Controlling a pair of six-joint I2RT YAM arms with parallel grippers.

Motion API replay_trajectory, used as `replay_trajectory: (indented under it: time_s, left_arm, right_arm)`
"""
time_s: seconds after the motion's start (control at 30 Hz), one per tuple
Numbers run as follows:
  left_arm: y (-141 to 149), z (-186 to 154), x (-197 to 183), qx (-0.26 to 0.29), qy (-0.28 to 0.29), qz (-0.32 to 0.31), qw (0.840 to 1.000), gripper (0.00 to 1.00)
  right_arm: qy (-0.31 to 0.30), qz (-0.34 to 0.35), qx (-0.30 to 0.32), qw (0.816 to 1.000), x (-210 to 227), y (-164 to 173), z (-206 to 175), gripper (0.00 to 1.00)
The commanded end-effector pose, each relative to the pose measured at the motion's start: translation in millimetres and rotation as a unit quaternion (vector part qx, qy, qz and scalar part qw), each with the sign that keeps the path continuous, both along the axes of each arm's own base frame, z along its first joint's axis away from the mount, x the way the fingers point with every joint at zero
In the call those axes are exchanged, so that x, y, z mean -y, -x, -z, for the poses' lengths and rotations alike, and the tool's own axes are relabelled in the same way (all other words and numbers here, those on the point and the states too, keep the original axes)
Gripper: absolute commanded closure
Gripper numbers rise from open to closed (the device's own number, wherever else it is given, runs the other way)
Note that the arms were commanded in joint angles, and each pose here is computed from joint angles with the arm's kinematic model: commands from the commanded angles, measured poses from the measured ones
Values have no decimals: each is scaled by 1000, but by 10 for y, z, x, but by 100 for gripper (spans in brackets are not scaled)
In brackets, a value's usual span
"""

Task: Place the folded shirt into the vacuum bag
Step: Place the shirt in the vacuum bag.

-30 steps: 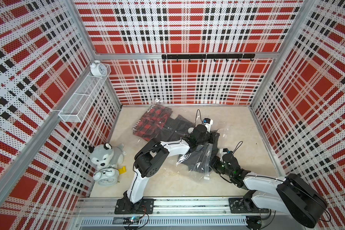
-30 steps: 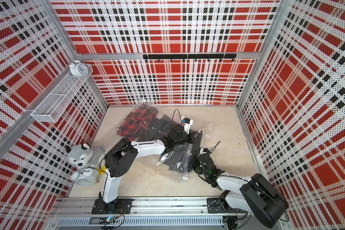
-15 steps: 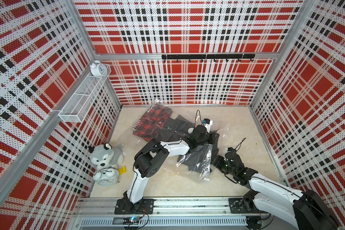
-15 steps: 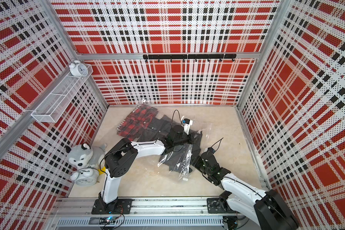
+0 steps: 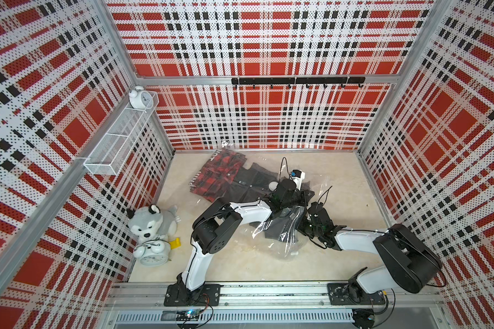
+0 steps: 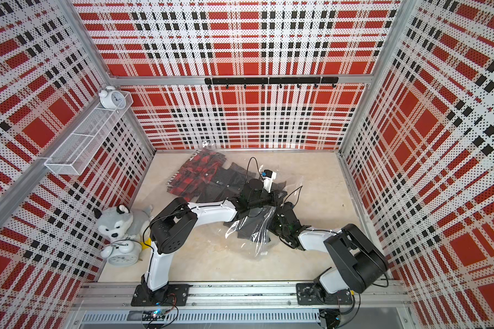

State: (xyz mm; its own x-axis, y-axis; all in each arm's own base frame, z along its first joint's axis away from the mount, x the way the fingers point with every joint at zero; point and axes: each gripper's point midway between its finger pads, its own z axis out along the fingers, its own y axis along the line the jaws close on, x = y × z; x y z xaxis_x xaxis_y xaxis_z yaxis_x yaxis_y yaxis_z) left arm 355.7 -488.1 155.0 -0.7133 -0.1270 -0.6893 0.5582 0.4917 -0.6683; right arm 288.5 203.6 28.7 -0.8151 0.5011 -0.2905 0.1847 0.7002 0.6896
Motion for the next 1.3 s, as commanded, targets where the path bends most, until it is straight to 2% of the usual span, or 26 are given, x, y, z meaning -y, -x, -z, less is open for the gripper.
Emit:
replay_trajectory:
  time_s: [0.0, 0.1, 0.3, 0.4, 0.57, 0.73, 1.0, 1.13, 1.27]
  left_arm:
    - [39, -365, 36, 28, 28, 5, 999, 100]
    - [-26, -303, -21, 25, 22, -3, 999, 100]
    - [-86, -299, -90, 24, 22, -9, 999, 100]
    - [-82, -314, -80, 24, 23, -6, 999, 100]
    - [-61, -340, -79, 23, 26, -3, 999, 100]
    - [-47, -341, -69, 22, 23, -2, 999, 100]
    - [-13, -401, -39, 22, 24, -4, 999, 100]
    - [9, -405, 6, 21, 22, -2, 1000, 100]
    - [34, -442, 49, 22, 23, 0, 999, 100]
  right_arm:
    - [-24, -17, 28, 999, -79, -100, -107, 76]
    - [-12, -10, 29, 999, 24, -3, -170, 62]
    - [18, 21, 36, 999, 359, 202, -306, 44]
    - [30, 33, 38, 998, 514, 238, -358, 39]
    - [30, 42, 62, 997, 671, 196, -606, 38]
    - [34, 36, 71, 996, 702, 90, -683, 39]
    - [16, 14, 61, 998, 539, -214, -500, 51]
    - [-4, 6, 58, 998, 408, -404, -374, 60]
    - [-5, 21, 49, 999, 374, -604, -185, 73]
